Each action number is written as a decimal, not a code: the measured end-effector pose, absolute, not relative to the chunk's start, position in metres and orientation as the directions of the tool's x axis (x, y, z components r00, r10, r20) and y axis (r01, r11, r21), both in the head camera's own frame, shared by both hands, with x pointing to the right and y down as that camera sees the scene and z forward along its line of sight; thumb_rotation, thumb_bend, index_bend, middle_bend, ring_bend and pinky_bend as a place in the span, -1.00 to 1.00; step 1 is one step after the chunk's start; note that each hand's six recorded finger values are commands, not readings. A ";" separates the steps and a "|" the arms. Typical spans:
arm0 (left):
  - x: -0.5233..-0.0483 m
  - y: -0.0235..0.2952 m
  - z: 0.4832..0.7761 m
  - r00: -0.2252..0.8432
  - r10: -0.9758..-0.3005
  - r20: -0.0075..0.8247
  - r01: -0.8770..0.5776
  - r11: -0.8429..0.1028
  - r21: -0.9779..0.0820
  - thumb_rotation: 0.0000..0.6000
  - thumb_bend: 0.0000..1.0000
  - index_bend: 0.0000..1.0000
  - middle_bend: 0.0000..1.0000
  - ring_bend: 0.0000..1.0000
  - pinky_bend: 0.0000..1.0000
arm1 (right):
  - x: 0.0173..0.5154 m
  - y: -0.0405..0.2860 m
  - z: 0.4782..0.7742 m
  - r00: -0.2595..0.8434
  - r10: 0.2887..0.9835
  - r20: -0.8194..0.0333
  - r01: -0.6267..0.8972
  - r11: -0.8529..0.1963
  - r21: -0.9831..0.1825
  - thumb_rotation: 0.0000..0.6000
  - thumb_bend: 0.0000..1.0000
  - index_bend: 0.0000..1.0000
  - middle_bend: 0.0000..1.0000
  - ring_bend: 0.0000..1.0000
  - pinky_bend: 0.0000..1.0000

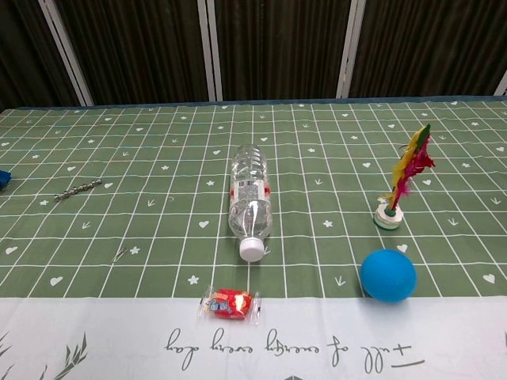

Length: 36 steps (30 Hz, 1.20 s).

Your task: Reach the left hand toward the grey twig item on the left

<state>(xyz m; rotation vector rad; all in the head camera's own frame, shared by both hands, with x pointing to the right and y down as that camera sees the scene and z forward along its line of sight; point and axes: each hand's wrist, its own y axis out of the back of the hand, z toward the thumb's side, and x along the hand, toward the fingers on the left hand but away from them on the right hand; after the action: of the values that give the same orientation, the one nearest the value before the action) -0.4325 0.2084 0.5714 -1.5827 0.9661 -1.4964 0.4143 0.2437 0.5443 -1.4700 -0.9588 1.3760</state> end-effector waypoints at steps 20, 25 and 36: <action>-0.331 0.087 0.668 -0.209 -0.843 0.496 -0.003 -0.506 -0.862 1.00 -0.62 -0.26 -1.00 -1.00 -1.00 | 0.416 0.243 0.546 0.074 0.934 -0.349 0.034 -0.352 -0.935 1.00 -1.00 -0.84 -1.00 -1.00 -0.68; -0.317 0.076 0.686 -0.262 -0.822 0.505 -0.002 -0.523 -0.853 1.00 -0.62 -0.23 -1.00 -1.00 -1.00 | 0.416 0.243 0.546 0.072 0.932 -0.354 0.051 -0.358 -0.932 1.00 -1.00 -0.84 -1.00 -1.00 -0.68; -0.296 0.062 0.715 -0.318 -0.809 0.495 0.051 -0.536 -0.843 1.00 -0.58 -0.19 -1.00 -1.00 -1.00 | 0.417 0.242 0.545 0.063 0.929 -0.364 0.080 -0.368 -0.926 1.00 -1.00 -0.83 -1.00 -1.00 -0.68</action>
<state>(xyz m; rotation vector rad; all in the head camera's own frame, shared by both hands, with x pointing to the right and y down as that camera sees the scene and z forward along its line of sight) -0.2964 0.0615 0.7153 -1.3327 1.0027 -1.9082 0.4172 0.2421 0.5450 -1.5740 -1.0389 1.3989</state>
